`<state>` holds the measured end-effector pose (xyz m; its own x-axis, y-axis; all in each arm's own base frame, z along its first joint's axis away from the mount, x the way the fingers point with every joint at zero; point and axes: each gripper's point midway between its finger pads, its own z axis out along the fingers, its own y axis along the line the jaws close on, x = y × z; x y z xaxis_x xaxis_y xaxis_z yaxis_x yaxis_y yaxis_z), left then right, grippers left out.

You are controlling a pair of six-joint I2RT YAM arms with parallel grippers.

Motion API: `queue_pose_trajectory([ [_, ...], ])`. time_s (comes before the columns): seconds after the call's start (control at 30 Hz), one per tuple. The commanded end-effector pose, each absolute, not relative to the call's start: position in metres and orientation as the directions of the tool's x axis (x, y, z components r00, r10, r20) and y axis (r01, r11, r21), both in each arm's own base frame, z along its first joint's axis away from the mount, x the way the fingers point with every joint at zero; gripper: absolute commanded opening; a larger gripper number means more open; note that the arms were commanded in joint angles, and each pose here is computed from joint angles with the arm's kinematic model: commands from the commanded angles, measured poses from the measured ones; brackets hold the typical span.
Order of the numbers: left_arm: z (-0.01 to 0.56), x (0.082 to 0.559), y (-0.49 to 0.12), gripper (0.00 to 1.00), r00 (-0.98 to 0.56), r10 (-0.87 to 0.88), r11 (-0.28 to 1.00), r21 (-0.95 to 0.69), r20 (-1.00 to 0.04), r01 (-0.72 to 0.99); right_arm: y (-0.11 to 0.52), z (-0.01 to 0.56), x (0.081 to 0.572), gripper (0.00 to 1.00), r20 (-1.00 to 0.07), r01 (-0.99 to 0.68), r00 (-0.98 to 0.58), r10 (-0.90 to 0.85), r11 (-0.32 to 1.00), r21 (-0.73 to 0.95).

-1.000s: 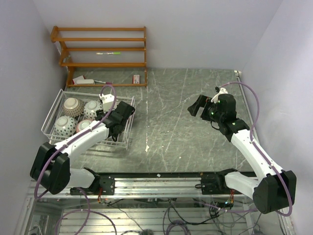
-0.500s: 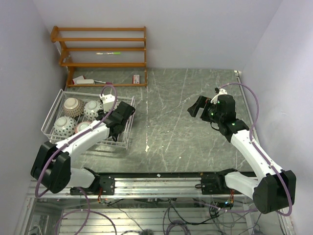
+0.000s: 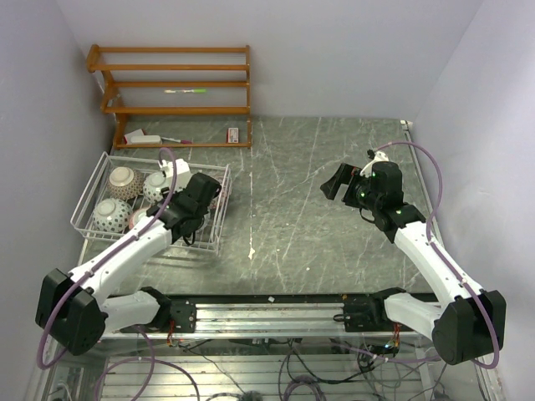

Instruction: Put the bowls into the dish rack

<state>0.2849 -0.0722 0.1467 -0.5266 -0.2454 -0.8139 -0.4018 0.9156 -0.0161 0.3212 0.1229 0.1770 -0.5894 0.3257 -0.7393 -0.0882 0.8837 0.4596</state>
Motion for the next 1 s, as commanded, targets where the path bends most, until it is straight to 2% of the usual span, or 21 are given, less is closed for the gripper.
queue_pose_trajectory([
  [0.0,0.160,0.290,-0.082,0.50,-0.489,-0.293,0.917,-0.097,-0.822,-0.387,0.121,0.178,0.325,1.00,-0.750,-0.092,-0.571,0.332,0.883,0.461],
  [0.4,0.123,0.296,-0.091,0.52,-0.542,-0.277,0.922,-0.061,-0.794,-0.382,0.121,0.180,0.325,1.00,-0.755,-0.092,-0.568,0.329,0.886,0.455],
  [0.57,0.117,0.297,-0.091,0.67,-0.546,-0.273,0.921,-0.051,-0.792,-0.386,0.121,0.179,0.325,1.00,-0.754,-0.093,-0.570,0.326,0.887,0.453],
  [0.7,0.130,0.295,-0.089,0.98,-0.522,-0.285,0.921,-0.078,-0.804,-0.382,0.121,0.179,0.326,1.00,-0.753,-0.093,-0.571,0.326,0.886,0.454],
  [0.97,0.181,0.291,-0.097,0.99,-0.496,-0.284,0.944,-0.149,-0.821,-0.293,0.120,0.177,0.328,1.00,-0.751,-0.080,-0.574,0.328,0.890,0.449],
])
